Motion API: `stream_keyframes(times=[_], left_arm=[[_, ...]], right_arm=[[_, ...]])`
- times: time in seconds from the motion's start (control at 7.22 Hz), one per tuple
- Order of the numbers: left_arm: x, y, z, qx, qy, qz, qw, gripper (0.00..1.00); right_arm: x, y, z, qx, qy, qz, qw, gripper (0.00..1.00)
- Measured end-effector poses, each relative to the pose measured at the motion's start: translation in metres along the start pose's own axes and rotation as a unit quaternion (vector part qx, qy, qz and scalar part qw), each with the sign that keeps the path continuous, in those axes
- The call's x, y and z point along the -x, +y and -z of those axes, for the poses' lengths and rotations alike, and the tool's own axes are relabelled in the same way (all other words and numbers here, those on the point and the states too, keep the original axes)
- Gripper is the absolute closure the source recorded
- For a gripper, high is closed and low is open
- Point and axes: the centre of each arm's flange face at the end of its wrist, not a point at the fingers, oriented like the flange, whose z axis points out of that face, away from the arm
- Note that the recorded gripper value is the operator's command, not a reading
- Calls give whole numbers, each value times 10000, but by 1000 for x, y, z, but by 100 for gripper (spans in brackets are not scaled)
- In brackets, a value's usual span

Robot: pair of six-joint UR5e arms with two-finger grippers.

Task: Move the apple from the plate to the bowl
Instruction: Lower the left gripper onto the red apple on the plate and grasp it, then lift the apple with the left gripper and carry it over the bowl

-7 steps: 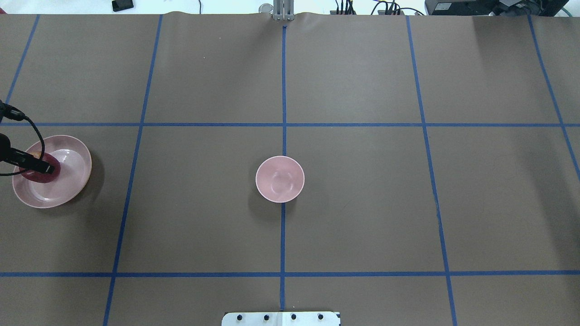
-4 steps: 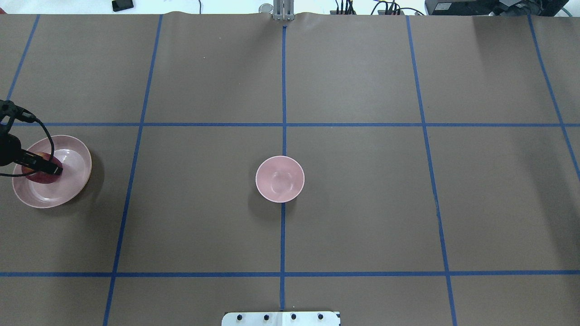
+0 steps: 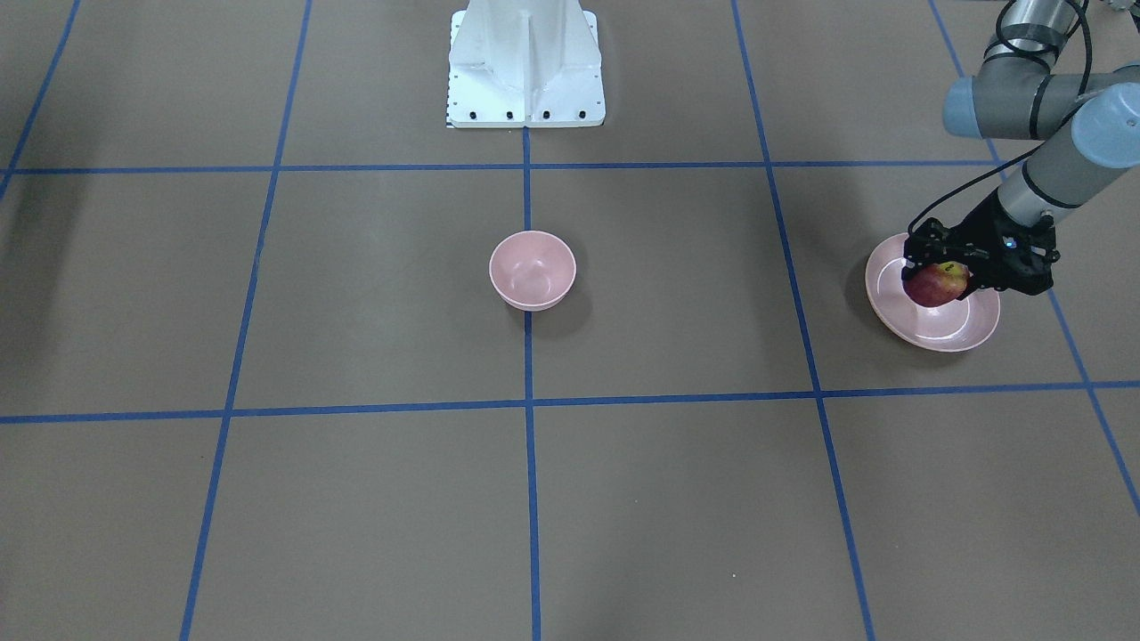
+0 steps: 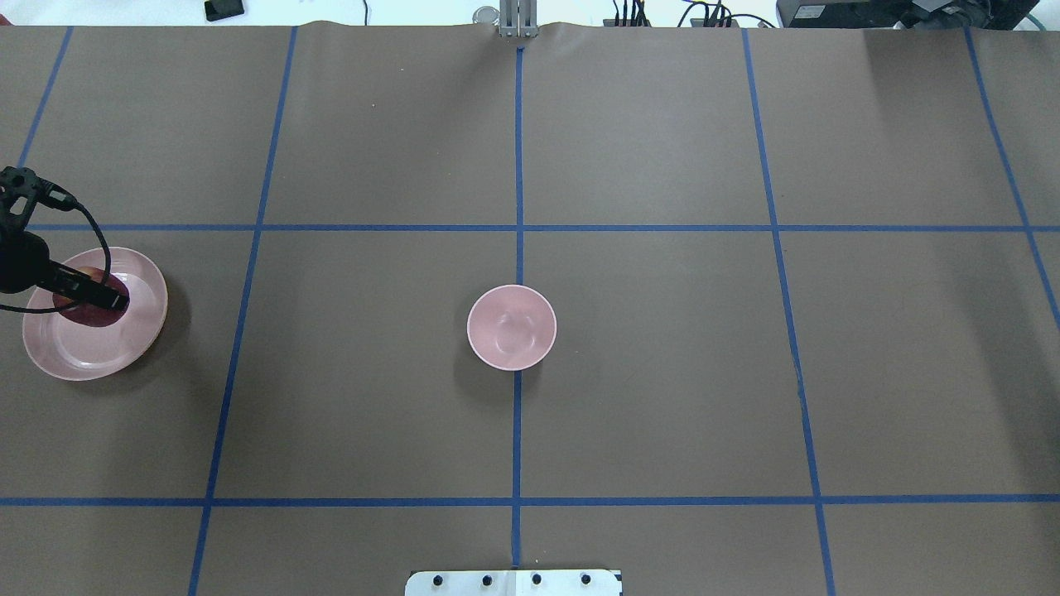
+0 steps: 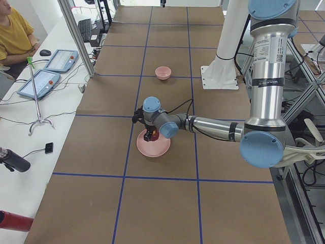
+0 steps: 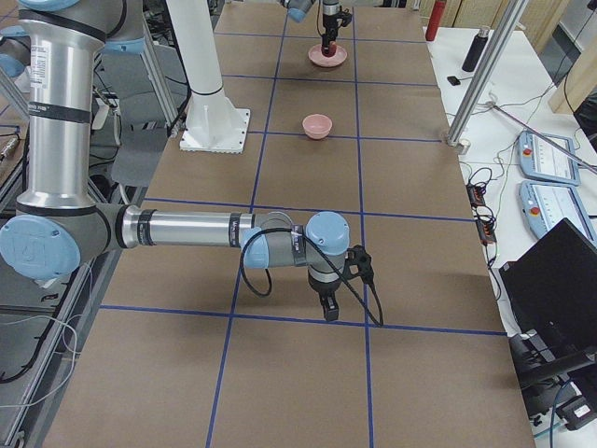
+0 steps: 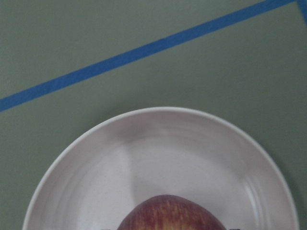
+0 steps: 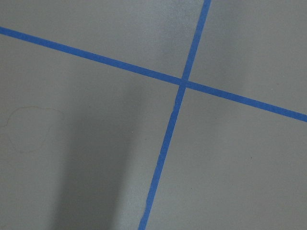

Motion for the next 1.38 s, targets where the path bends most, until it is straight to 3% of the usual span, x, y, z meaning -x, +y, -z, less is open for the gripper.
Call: stream_keyframes(times=[0.42, 0.97, 1.38], left_arm=[[-138, -79, 59, 136, 70, 875, 9961, 85], [-407, -149, 35, 305, -147, 1983, 9796, 83], [-499, -188, -10, 149, -138, 2336, 9721, 76]], right_arm=[[0, 0, 0, -1, -1, 1, 10000, 0], [0, 0, 0, 0, 4, -8, 10000, 0], [0, 0, -1, 4, -6, -23, 10000, 0]])
